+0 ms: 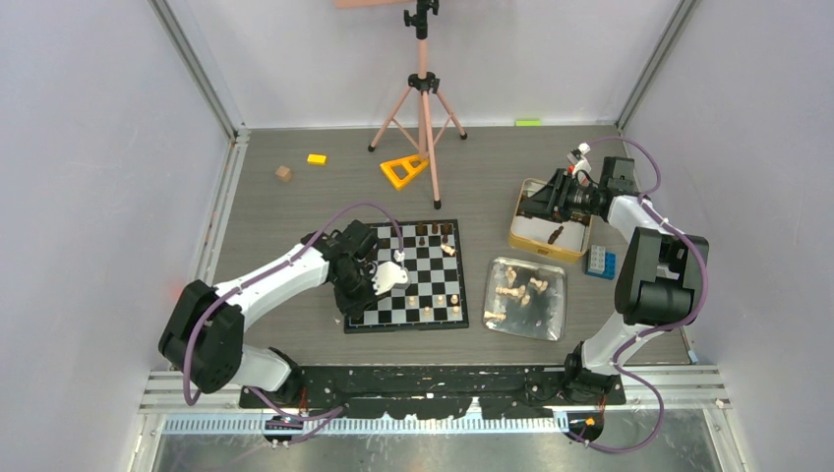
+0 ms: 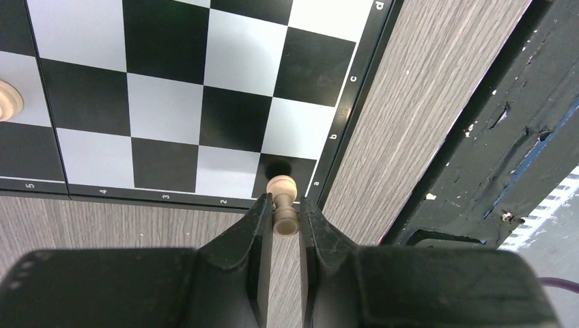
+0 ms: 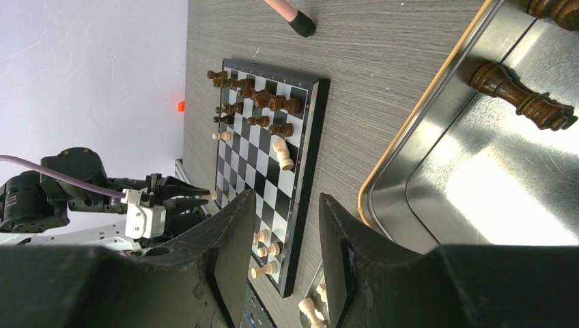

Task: Set up the chess pieces on the board
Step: Place the chess piece on the chessboard.

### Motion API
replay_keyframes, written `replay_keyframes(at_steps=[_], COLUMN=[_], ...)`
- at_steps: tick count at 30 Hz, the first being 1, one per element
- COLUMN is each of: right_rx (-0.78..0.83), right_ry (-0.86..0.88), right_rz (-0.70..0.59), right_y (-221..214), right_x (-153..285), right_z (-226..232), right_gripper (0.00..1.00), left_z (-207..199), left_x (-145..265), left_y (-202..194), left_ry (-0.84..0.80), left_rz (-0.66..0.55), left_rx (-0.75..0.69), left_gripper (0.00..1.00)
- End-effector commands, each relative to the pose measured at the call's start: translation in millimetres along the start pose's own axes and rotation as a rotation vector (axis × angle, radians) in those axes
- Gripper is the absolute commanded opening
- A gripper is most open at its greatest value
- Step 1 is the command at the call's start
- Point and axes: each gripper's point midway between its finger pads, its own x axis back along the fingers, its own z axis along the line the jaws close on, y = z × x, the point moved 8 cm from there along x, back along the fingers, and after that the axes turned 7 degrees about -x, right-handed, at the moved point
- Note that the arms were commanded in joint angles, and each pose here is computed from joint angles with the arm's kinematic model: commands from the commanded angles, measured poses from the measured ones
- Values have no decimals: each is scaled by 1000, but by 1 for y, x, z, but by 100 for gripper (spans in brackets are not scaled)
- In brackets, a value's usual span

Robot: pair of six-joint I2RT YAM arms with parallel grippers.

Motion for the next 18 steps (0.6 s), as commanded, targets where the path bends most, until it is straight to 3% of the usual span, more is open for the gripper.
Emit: replay_keyframes(at_steps=[1, 13, 15, 18], right_rx=[77, 78, 77, 78], right_ry=[12, 11, 11, 10], right_rz=[-35, -34, -34, -35], right_y=[13, 13, 12, 13], right_x=[6, 6, 6, 6], right_z=[12, 12, 12, 12], right_gripper=[45, 45, 45, 45], left_z=[2, 1, 0, 0], left_x=[-2, -10, -10, -7], left_y=[3, -2, -2, 0], left_ry=[-11, -32, -36, -26], left_rz=[-31, -9, -8, -19], left_rx=[-18, -3, 1, 6], left_gripper=[2, 11, 16, 32])
